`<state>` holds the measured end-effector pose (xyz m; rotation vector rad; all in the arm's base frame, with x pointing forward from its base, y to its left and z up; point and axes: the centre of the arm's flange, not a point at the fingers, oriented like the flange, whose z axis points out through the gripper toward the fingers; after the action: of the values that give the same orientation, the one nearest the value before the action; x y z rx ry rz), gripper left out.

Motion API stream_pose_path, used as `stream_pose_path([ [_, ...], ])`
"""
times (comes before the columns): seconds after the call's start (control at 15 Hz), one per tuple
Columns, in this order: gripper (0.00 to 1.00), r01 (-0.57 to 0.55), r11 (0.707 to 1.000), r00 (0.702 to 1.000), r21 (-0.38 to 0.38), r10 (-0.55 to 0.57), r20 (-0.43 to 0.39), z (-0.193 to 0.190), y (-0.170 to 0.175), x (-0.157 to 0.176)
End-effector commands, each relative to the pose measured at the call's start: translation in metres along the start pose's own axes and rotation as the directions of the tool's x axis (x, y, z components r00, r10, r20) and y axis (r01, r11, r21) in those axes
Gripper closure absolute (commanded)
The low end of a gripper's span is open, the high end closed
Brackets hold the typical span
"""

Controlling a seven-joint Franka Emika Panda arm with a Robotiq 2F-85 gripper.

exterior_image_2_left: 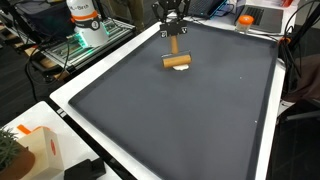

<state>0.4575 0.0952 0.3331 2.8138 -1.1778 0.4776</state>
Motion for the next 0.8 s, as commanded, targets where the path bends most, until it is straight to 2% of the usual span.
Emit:
stream_pose_path([
  [0.0,0.78,0.088,0.995,0.991,-0.037,-0.083,0.103,0.016,-0.024,-0.022],
  [0.73,0.78,0.191,0.981,0.964,-0.017,-0.185,0.189,0.030,-0.027,-0.035],
])
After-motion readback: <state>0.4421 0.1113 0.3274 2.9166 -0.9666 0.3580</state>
